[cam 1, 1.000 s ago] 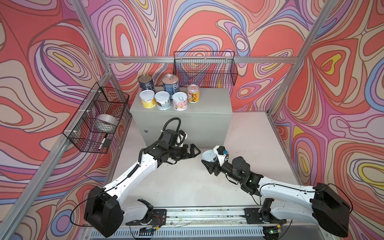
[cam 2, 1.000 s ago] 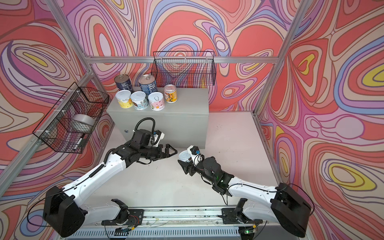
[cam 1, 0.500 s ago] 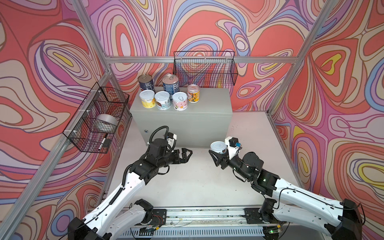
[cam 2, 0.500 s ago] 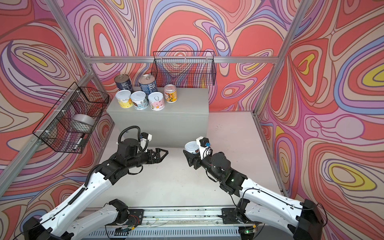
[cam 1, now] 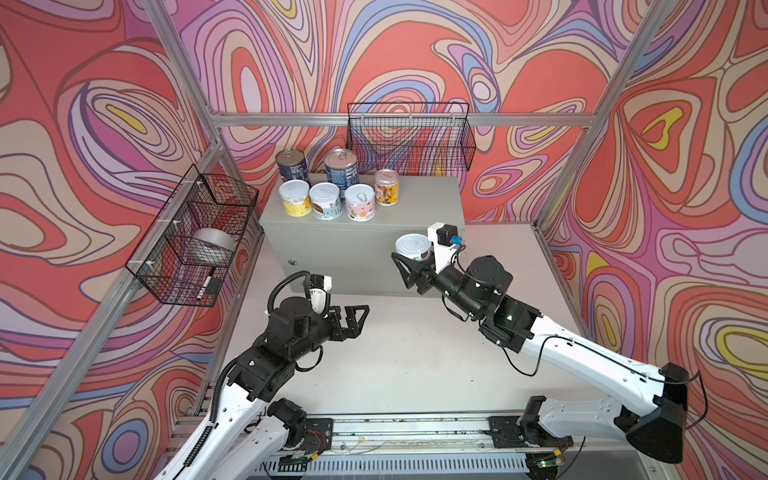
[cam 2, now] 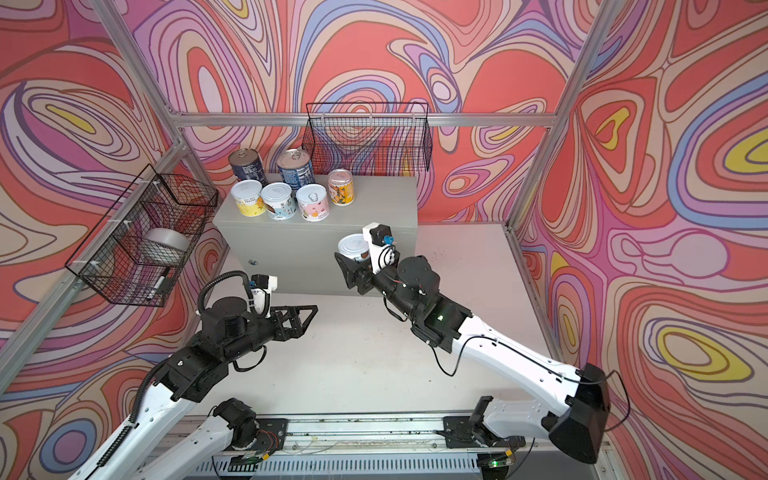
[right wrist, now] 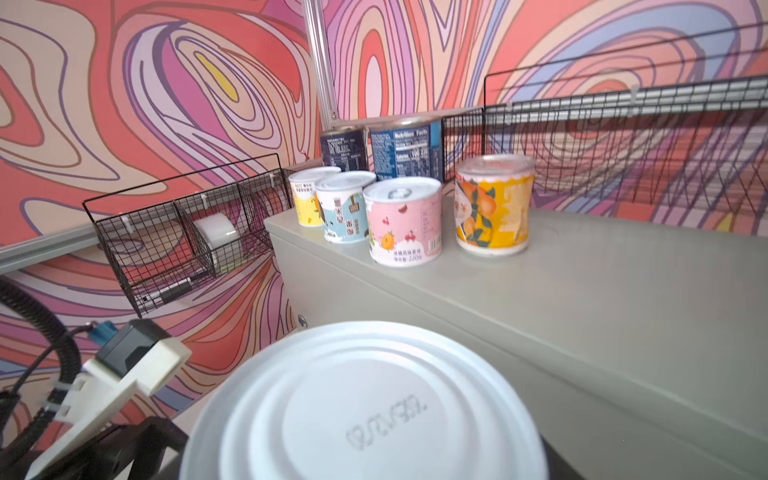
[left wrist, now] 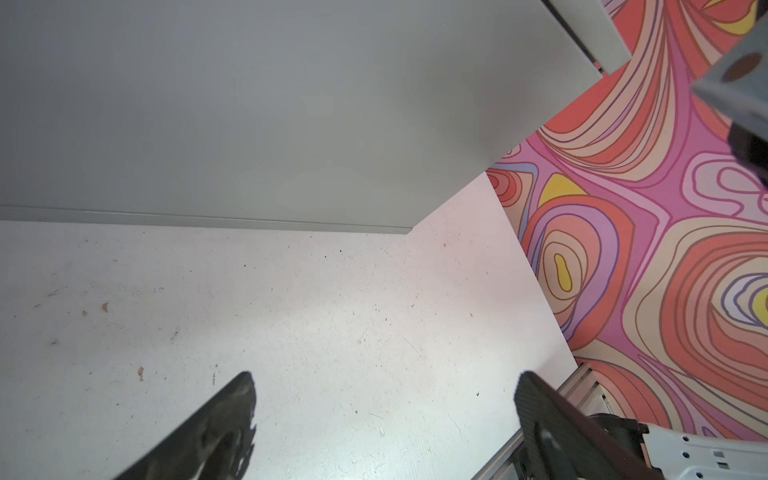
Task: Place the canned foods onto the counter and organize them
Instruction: 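Carry the light blue can with the right gripper onto the grey cabinet top, then set the light blue can down beside the juice can and open the right gripper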
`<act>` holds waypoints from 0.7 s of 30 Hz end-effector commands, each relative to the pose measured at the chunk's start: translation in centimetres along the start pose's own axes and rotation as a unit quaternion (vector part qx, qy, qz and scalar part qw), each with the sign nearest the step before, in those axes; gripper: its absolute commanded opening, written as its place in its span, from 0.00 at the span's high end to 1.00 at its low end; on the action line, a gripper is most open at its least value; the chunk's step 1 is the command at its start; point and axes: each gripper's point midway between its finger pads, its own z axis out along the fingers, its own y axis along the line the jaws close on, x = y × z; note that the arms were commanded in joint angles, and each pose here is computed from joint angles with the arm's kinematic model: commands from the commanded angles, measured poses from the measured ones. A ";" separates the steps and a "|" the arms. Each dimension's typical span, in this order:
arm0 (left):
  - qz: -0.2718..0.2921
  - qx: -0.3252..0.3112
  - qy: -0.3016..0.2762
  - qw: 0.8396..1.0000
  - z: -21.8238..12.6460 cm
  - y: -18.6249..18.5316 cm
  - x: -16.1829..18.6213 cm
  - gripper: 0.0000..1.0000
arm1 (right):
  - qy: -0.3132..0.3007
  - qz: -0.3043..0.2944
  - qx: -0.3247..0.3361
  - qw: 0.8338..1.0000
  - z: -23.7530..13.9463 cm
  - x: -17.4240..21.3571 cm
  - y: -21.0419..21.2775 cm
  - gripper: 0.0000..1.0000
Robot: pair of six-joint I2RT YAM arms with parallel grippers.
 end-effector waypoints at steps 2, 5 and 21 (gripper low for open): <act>0.000 -0.024 0.003 1.000 -0.5 1.0 0.5 0.00 | -0.098 -0.010 -0.011 0.995 0.4 -7.0 0.3 0.41; 0.010 -0.014 0.000 1.000 -1.0 0.4 0.1 0.00 | -0.102 -0.005 -0.006 0.995 1.9 -7.6 -0.9 0.41; 0.012 -0.045 -0.035 0.998 -3.6 1.2 -0.7 0.00 | -0.091 -0.002 0.060 0.994 9.8 -8.5 -12.8 0.40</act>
